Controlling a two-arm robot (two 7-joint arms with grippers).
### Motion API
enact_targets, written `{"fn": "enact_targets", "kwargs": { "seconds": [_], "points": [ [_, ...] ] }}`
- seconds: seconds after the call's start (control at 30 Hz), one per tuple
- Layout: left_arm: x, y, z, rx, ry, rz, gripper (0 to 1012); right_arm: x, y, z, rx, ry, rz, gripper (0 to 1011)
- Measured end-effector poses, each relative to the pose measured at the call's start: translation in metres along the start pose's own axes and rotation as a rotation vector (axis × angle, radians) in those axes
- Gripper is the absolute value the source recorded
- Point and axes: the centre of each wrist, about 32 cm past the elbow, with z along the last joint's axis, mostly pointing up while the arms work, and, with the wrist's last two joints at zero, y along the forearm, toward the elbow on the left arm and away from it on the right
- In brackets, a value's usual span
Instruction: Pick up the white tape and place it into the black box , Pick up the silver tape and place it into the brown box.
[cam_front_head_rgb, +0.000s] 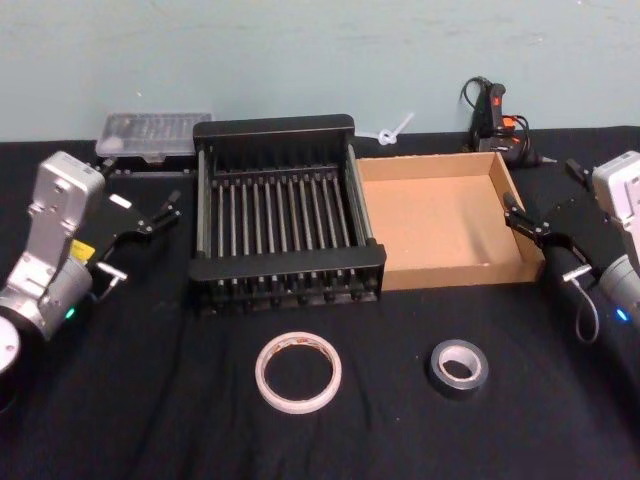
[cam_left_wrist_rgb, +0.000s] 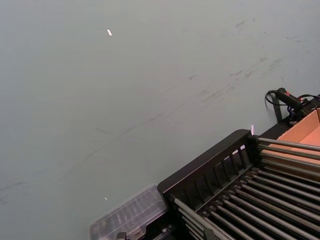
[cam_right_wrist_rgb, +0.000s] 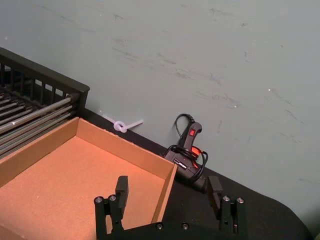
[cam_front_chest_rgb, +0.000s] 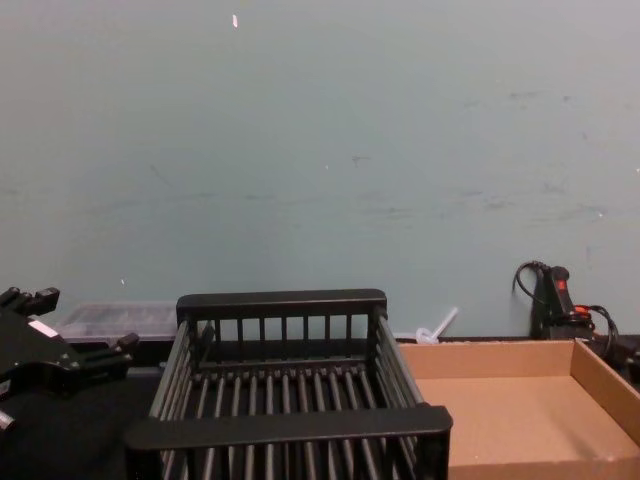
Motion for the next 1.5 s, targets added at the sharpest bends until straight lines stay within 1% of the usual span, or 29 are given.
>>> {"fn": "enact_targets", "kwargs": {
  "seconds": [0.33, 0.57, 0.8, 1.0, 1.1, 1.13, 1.2, 1.23, 1.5],
  "points": [
    [0.0, 0.0, 0.0, 0.0, 0.0, 0.0, 1001, 0.0001, -0.005, 0.002, 0.016, 0.016, 0.022, 1002],
    [0.0, 0.0, 0.0, 0.0, 0.0, 0.0, 1001, -0.0015, -0.014, 0.006, 0.022, 0.05, 0.046, 1002],
    [0.0, 0.0, 0.0, 0.0, 0.0, 0.0, 1001, -0.0068, -0.028, 0.012, 0.02, 0.1, 0.074, 1002],
    [0.0, 0.0, 0.0, 0.0, 0.0, 0.0, 1001, -0.0134, -0.041, 0.017, 0.016, 0.135, 0.109, 1002],
    [0.0, 0.0, 0.0, 0.0, 0.0, 0.0, 1002, -0.0175, -0.049, 0.019, 0.004, 0.153, 0.141, 1002],
    [0.0, 0.0, 0.0, 0.0, 0.0, 0.0, 1001, -0.0175, -0.049, 0.019, 0.004, 0.153, 0.141, 1002],
    [0.0, 0.0, 0.0, 0.0, 0.0, 0.0, 1001, -0.021, -0.056, 0.021, -0.011, 0.163, 0.169, 1002],
    [0.0, 0.0, 0.0, 0.0, 0.0, 0.0, 1001, -0.021, -0.056, 0.021, -0.011, 0.163, 0.169, 1002],
    [0.0, 0.0, 0.0, 0.0, 0.0, 0.0, 1001, -0.028, -0.074, 0.024, -0.081, 0.185, 0.23, 1002]
  ]
}}
